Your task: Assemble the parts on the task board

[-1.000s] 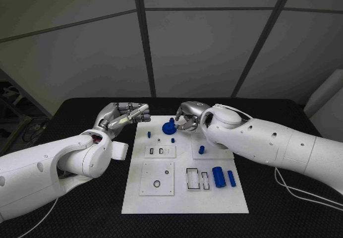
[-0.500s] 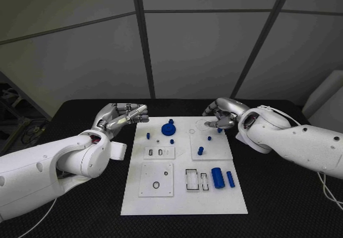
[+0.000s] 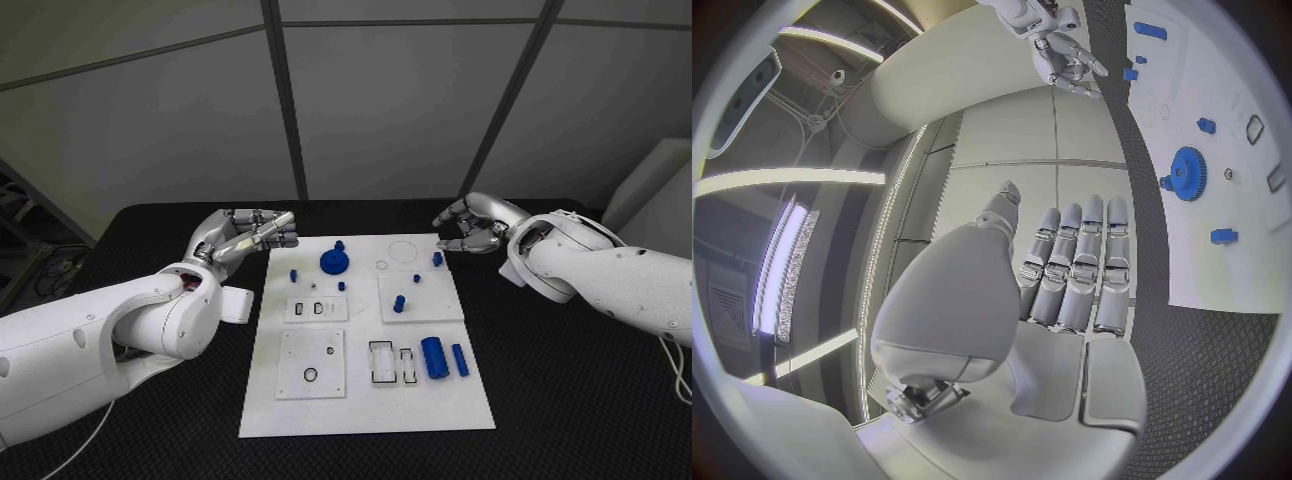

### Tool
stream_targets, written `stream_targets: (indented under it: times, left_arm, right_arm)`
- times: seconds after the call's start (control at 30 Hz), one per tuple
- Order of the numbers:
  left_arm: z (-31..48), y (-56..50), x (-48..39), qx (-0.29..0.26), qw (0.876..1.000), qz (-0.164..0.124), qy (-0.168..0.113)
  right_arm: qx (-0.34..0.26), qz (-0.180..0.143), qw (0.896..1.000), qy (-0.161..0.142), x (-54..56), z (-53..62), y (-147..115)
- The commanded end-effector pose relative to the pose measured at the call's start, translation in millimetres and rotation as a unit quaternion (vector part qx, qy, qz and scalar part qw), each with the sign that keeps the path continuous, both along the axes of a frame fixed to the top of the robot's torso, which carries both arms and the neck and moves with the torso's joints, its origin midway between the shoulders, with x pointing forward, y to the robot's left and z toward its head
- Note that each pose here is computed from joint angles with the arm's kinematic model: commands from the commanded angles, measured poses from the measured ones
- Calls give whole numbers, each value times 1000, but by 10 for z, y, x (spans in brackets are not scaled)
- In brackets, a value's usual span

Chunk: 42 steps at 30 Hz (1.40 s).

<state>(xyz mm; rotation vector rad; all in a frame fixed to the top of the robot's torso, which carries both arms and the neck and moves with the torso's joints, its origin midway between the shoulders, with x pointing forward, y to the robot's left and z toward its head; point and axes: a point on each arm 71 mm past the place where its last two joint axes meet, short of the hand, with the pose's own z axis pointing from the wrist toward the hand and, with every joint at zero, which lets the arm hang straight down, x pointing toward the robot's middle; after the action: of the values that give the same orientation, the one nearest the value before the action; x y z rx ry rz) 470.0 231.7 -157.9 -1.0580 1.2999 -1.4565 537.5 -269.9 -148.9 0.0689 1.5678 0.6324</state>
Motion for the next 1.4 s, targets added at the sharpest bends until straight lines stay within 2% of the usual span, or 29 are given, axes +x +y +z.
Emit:
stream_targets:
  times: [0.03,0.53,1.4]
  left_arm:
    - [11,-16,5,-1,1000,-8,-5]
    - [9,-14,12,0,1000,-7,-6]
    - [3,-10,21,0,1000,-5,-5]
  right_arm:
    - [8,11,1000,9,18,-24,3]
    - [-18,6,999,45,19,-251,-48]
    - [-25,6,997,67,34,-376,-20]
